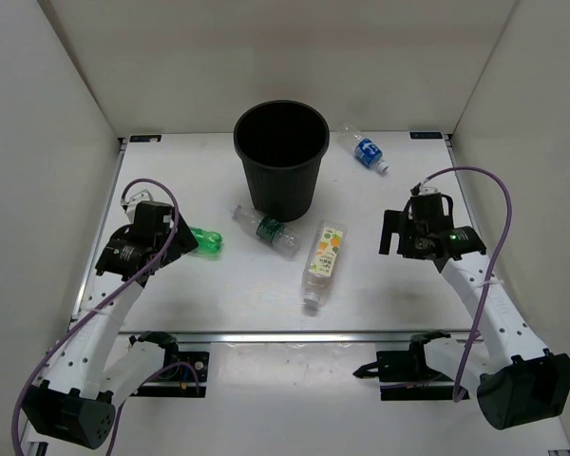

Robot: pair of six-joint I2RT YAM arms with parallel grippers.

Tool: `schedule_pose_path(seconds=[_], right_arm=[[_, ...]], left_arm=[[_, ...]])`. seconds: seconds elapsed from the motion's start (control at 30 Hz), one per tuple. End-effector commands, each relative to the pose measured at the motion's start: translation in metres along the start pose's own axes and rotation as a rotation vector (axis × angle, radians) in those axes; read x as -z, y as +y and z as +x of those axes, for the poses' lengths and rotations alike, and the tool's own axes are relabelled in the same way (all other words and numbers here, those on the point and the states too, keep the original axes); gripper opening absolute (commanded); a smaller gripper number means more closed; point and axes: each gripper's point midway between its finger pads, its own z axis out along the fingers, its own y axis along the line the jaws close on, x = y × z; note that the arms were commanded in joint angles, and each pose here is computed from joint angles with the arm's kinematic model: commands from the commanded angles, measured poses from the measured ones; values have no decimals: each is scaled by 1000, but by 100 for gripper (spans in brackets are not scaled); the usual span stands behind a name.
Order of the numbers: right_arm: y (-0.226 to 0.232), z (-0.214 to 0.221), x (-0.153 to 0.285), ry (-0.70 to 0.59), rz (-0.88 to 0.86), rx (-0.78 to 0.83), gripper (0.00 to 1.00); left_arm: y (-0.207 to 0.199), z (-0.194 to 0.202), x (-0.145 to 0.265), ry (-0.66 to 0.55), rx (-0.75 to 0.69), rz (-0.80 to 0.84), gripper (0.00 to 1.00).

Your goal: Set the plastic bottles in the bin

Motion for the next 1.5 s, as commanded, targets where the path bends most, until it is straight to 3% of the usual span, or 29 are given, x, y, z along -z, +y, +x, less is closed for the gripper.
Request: schedule_pose_path(seconds=[0.0,0.2,0.33,0.73,0.93,1.07,1.47], right_arm=[[5,-25,14,-88,-22,25,99],[36,-44,31,-258,-137,84,99],[35,-49,37,-307,-112,76,100],[25,-40,4,-187,-37,52,100],[18,-35,-5,-150,-49,25,99],[18,-30,-10,-126,-53,19,99],[6,-28,-11,-129,-37,-15,99]], left_arm=[[3,-10,0,-51,45,-6,98],[7,0,-18,-21,71,-49,99],[4,12,-38,23,102,-58,99],[-2,5,-99,50,236,-154,99],[-34,-9,-116,16,347,-58,98],[-43,-14,-124,6,364,-52,99],[-31,19,-172,125,338,-159,98]])
